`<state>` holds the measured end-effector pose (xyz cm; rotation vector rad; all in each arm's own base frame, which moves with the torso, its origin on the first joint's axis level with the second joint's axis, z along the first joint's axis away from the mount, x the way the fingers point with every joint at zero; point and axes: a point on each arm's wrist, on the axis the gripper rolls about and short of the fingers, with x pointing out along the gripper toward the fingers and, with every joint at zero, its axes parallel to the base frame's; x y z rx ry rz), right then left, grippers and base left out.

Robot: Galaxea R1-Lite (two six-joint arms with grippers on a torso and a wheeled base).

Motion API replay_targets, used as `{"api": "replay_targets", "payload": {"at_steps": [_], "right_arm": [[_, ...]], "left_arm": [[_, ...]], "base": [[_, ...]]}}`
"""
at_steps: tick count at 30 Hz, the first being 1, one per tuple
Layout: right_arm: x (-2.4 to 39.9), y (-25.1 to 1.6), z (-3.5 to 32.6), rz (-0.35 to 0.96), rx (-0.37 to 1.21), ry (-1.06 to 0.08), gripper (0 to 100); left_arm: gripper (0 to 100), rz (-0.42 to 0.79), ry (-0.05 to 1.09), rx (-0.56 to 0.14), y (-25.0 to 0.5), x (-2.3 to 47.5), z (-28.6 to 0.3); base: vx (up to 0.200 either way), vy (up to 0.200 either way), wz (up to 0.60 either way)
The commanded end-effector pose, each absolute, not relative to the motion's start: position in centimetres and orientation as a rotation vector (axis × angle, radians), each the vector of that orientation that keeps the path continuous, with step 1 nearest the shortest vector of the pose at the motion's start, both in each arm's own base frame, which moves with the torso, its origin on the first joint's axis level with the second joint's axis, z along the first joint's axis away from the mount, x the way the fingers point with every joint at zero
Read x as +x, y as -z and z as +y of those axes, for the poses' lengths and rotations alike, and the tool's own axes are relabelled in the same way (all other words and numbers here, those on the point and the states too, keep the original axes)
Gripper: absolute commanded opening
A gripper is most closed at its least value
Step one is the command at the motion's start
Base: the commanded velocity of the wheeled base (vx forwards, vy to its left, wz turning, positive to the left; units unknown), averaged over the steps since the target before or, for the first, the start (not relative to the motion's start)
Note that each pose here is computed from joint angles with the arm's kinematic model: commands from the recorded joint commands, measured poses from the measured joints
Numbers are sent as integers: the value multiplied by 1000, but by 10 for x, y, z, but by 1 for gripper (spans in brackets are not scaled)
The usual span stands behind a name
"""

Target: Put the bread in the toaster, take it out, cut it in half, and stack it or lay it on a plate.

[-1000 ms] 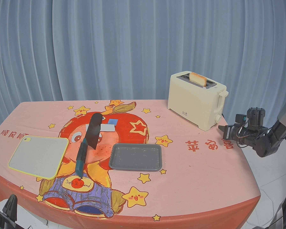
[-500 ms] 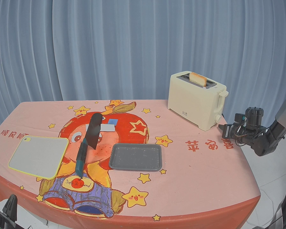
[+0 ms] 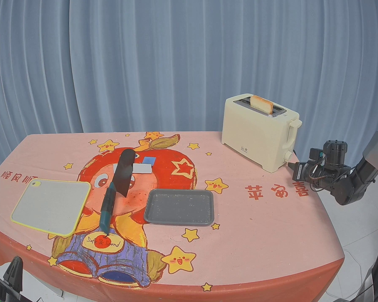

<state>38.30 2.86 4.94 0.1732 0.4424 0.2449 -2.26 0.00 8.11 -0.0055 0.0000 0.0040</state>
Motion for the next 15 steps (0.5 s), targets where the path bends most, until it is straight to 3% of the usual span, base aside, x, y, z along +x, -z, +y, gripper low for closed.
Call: {"api": "replay_targets", "payload": {"at_steps": [1, 15], "right_arm": [[384, -50, 30, 429, 172, -250, 0], [387, -44, 32, 390, 169, -256, 0]], "left_arm": [[0, 18, -5, -6, -76, -21, 0], [0, 18, -5, -6, -76, -21, 0]], "base": [[0, 0, 0], [0, 0, 0]]}}
